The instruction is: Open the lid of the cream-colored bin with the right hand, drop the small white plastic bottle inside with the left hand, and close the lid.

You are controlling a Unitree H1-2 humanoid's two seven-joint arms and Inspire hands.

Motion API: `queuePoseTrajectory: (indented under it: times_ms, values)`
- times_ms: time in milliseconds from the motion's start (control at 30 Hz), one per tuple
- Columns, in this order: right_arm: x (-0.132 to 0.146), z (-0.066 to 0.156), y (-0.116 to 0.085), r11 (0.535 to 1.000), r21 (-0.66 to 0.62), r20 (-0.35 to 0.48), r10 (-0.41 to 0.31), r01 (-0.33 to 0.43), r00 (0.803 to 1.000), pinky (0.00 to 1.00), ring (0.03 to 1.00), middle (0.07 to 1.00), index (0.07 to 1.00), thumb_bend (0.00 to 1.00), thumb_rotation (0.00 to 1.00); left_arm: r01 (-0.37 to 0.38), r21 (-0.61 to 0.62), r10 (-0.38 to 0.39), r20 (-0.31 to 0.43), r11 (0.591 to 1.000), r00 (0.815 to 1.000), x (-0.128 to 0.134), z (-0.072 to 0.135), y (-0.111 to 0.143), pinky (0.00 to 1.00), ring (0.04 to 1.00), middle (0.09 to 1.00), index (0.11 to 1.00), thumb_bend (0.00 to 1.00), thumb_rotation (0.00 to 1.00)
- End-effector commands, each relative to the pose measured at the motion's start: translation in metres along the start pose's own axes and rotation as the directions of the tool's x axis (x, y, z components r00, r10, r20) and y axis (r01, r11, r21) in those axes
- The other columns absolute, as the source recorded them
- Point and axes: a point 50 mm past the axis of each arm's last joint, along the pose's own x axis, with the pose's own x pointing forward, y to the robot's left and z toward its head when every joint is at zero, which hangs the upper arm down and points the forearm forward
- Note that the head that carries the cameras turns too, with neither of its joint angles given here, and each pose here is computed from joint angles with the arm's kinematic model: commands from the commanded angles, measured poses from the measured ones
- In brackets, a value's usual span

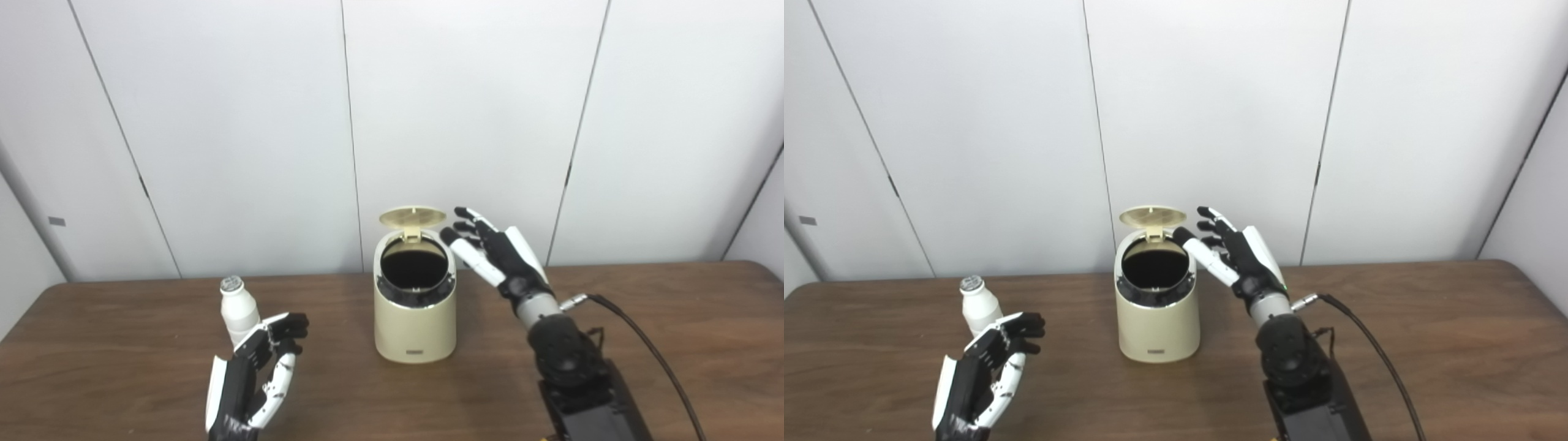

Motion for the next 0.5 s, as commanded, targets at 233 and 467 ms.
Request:
queuePoseTrajectory:
  times_ms: [233, 467]
  values:
    - [-0.043, 0.005, -0.036, 0.992, 0.075, 0.227, -0.112, 0.097, 0.967, 0.89, 0.935, 0.930, 0.922, 0.96, 0.91, 0.004, 0.005, -0.004, 0.015, 1.000, 1.000, -0.005, 0.003, -0.004, 0.57, 0.669, 0.698, 0.692, 0.19, 0.51]
    - [-0.078, -0.024, -0.045, 0.981, 0.141, 0.257, -0.163, 0.130, 0.953, 0.96, 0.967, 0.932, 0.923, 1.00, 0.87, 0.007, -0.009, -0.006, 0.020, 1.000, 1.000, -0.003, 0.007, -0.003, 0.57, 0.673, 0.702, 0.692, 0.21, 0.52]
